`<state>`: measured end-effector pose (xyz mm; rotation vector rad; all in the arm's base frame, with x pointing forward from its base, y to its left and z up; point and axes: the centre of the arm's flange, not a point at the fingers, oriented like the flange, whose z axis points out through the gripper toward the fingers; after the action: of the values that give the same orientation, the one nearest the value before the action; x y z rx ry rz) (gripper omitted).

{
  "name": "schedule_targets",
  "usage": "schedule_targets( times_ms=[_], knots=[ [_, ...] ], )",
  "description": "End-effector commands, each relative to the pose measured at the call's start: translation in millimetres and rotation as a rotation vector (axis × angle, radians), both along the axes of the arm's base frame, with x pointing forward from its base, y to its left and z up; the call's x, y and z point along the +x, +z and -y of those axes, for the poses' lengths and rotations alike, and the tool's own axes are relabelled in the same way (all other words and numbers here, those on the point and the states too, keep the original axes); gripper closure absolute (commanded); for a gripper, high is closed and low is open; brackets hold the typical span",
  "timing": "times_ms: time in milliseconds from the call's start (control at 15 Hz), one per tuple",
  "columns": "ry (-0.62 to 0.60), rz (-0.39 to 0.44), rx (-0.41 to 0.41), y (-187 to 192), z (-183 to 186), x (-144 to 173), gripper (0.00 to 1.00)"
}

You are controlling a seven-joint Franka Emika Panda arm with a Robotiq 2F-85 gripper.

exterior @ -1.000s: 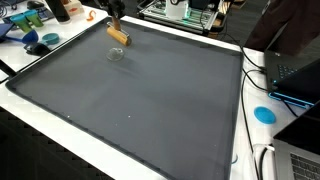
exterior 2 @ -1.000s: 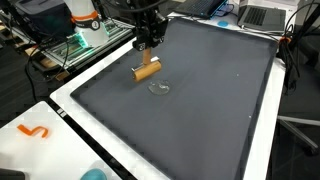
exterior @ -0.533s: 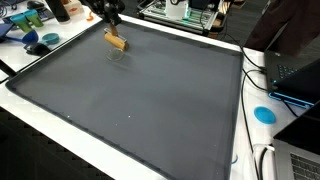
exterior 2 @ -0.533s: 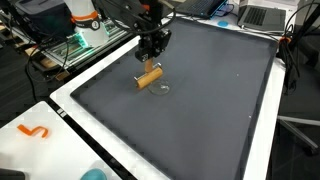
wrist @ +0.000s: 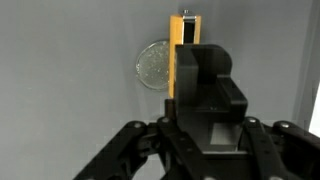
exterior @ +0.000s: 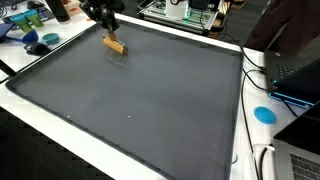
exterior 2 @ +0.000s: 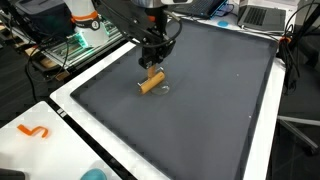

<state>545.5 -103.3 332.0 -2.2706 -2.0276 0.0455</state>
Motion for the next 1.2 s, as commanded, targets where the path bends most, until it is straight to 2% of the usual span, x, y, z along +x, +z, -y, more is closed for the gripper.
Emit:
schedule_targets(
  times_ms=[0, 467, 1133],
  knots=[
    [0.032, 0.036, 0.033, -13, 8, 11, 0.76],
    [0.019, 0.024, 0.093, -34, 22, 19, 0.76],
    [0.006, 0.042, 0.075, -47, 19, 26, 0.76]
  ],
)
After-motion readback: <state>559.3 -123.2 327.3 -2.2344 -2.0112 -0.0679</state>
